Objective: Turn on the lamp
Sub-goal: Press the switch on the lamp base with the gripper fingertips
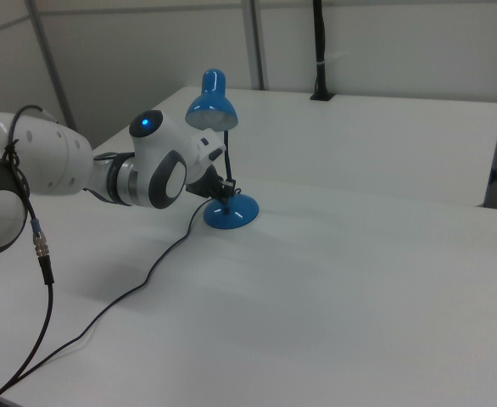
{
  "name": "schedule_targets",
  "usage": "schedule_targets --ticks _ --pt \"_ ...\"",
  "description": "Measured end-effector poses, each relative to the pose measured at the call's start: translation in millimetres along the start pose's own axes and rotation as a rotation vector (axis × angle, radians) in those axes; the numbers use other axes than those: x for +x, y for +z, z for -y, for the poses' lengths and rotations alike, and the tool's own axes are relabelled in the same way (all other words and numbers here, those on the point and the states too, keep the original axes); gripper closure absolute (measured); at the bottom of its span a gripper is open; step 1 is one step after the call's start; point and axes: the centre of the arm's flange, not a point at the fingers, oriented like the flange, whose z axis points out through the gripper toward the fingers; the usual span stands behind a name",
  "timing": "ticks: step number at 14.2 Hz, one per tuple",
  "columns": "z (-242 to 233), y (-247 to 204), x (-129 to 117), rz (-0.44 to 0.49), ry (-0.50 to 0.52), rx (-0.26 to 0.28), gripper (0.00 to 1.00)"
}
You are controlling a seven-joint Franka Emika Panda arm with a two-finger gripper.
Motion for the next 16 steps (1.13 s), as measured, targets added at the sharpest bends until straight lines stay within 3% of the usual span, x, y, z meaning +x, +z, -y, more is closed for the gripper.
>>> schedule_targets --ticks 16 --pt "3.6 14.0 -6.6 0.016 -0.004 0.003 0.99"
